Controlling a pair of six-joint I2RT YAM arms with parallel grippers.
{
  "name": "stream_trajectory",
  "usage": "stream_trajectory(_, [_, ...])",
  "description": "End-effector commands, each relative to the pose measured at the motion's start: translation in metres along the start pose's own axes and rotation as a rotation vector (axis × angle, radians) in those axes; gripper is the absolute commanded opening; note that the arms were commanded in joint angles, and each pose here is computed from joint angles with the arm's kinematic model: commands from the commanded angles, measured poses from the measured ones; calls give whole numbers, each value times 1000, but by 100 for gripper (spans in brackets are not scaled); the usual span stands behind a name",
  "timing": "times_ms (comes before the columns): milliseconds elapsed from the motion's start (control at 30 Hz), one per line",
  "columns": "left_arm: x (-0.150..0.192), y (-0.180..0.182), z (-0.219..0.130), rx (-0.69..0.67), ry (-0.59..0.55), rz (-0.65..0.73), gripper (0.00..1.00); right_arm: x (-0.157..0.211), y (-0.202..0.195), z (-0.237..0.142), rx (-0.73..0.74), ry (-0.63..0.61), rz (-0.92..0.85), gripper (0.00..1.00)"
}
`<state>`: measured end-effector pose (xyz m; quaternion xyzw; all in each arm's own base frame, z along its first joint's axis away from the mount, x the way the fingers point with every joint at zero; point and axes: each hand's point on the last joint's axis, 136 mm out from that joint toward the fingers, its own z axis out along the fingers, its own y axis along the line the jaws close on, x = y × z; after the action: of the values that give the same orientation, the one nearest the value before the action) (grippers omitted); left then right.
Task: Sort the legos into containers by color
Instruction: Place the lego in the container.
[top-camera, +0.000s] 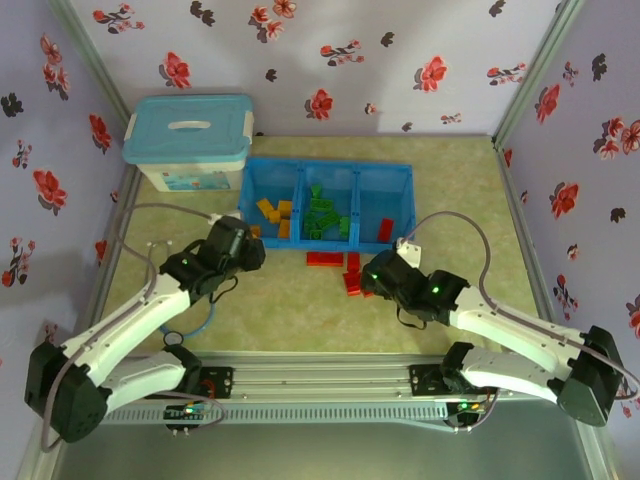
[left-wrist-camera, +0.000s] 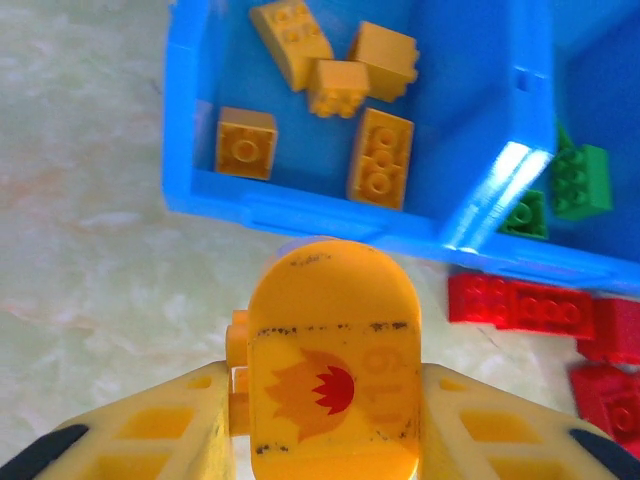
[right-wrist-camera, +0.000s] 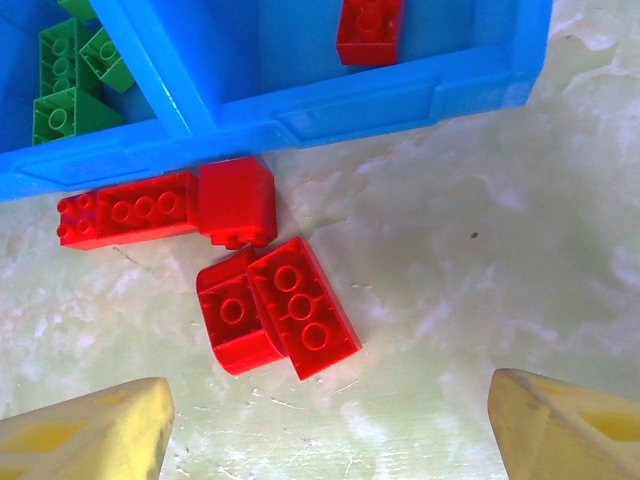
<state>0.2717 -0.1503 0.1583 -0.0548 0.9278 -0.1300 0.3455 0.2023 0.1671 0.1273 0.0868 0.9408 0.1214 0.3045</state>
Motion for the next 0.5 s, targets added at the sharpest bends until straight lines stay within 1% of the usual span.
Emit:
stream_trajectory(0, [-22, -9, 9, 24, 11, 37, 35, 2, 6, 2, -29, -2, 27, 82])
stream_trajectory(300, [-72, -22, 49, 16, 25, 36, 34, 3, 2, -3, -22, -5, 13, 82])
stream_trajectory(467, [-88, -27, 74, 3, 62, 56, 33, 1, 0, -8, -20, -14, 16, 82])
